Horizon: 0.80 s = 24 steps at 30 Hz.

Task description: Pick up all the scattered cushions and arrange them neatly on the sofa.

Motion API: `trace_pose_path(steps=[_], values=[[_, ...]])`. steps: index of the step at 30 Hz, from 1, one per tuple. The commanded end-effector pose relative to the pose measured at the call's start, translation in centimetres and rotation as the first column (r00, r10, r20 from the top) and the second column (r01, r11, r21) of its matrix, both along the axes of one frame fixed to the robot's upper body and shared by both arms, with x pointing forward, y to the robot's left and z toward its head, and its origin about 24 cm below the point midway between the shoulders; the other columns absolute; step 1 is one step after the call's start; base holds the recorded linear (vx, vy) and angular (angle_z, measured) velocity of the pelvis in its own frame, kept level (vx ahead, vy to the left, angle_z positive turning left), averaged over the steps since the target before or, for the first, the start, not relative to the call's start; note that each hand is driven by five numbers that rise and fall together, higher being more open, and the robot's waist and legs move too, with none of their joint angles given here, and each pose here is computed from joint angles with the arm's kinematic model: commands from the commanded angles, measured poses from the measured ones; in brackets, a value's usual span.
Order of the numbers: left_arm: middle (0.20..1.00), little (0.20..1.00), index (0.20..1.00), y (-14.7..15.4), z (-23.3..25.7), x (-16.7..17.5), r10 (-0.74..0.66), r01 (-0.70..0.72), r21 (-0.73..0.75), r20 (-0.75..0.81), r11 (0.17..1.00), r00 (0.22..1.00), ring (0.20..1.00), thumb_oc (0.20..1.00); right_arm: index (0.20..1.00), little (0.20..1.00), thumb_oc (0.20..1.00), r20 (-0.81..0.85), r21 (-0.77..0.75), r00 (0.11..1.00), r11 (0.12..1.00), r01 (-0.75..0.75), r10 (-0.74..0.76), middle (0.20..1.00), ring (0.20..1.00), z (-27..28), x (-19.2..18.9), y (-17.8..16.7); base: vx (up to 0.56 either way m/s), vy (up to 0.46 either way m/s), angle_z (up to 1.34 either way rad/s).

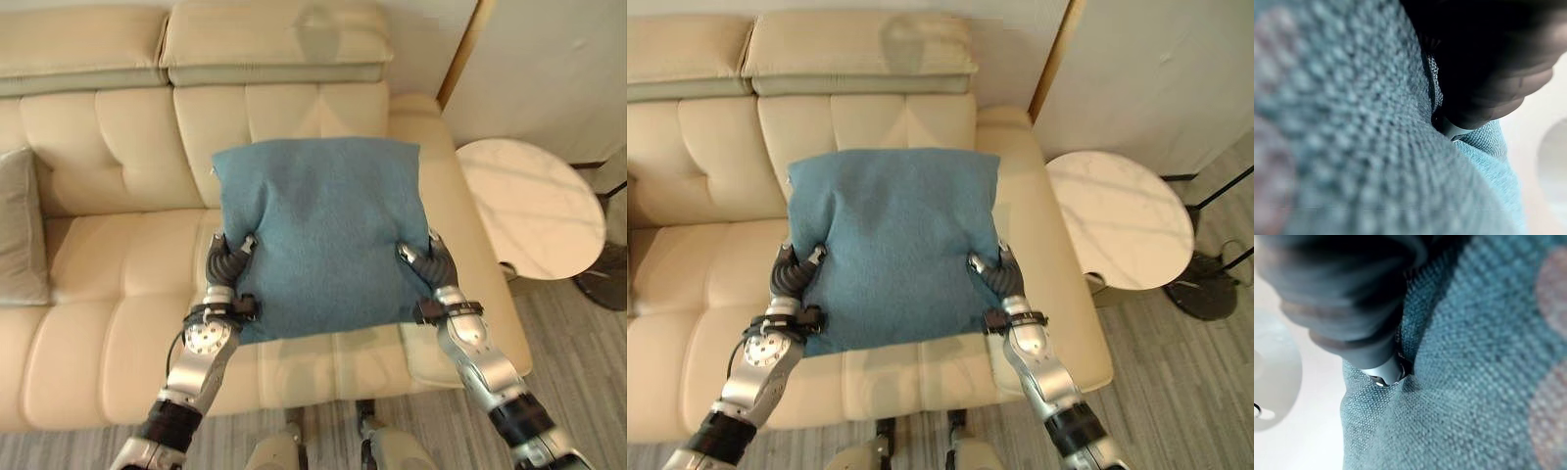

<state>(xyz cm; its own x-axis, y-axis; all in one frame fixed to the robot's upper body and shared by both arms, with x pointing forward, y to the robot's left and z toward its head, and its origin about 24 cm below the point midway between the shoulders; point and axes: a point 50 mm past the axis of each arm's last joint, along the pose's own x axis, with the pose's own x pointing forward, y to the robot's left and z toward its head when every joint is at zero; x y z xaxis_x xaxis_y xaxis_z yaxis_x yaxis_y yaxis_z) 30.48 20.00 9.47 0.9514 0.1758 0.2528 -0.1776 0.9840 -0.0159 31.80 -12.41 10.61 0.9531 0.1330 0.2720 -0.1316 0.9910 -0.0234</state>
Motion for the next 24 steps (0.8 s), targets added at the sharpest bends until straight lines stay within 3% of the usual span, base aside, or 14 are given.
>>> trace_pose_path(steps=[1,3,6,13,14,15,20,24], values=[[0.200,0.200,0.200,-5.6,8.9,2.5,-0.201,0.157,0.147,0.362,0.976,0.910,0.200,0.200,0.200,0.200,0.200,0.427,0.045,0.880,0.967,-0.250,0.207,0.200,0.200,10.8,-0.1,8.5,-0.10,0.054,-0.04],[0.200,0.200,0.200,-5.6,10.5,3.3,-0.188,0.132,0.164,0.400,0.978,0.897,0.200,0.200,0.200,0.200,0.200,0.465,0.047,0.865,0.971,-0.235,0.187,0.200,0.200,12.4,0.4,8.9,-0.05,0.004,-0.08],[0.200,0.200,0.200,-5.7,16.8,5.9,-0.126,0.026,0.199,0.511,0.980,0.850,0.200,0.200,0.200,0.200,0.200,0.558,0.071,0.827,0.989,-0.127,0.066,0.200,0.200,17.9,2.4,9.8,-0.03,-0.024,0.09],[0.200,0.200,0.200,-5.7,24.2,8.4,-0.053,-0.104,0.256,0.542,0.961,0.839,0.200,0.200,0.200,0.200,0.200,0.671,0.016,0.740,0.998,0.059,-0.054,0.200,0.200,24.9,3.6,9.1,-0.02,-0.064,0.22],[1.000,1.000,1.000,-5.1,26.3,8.8,-0.003,-0.182,0.291,0.538,0.939,0.843,1.000,1.000,0.401,0.401,0.401,0.696,-0.007,0.710,0.988,0.155,-0.107,0.401,0.401,26.7,4.1,8.1,-0.01,-0.122,0.22],[1.000,1.000,1.000,-3.8,28.0,9.0,0.059,-0.269,0.325,0.534,0.907,0.844,1.000,1.000,1.000,1.000,1.000,0.685,-0.040,0.716,0.974,0.222,-0.135,1.000,1.000,27.6,5.0,6.9,0.00,-0.122,0.22],[1.000,1.000,1.000,-2.1,29.1,8.9,0.104,-0.329,0.369,0.515,0.869,0.851,1.000,1.000,1.000,1.000,1.000,0.655,-0.090,0.739,0.955,0.284,-0.158,1.000,1.000,28.2,6.0,4.5,0.00,-0.065,0.05],[1.000,1.000,1.000,2.7,27.2,9.0,0.201,-0.373,0.366,0.429,0.852,0.881,1.000,1.000,1.000,1.000,1.000,0.550,-0.107,0.827,0.972,0.211,-0.118,1.000,1.000,25.3,7.2,2.4,0.00,-0.014,0.01]])
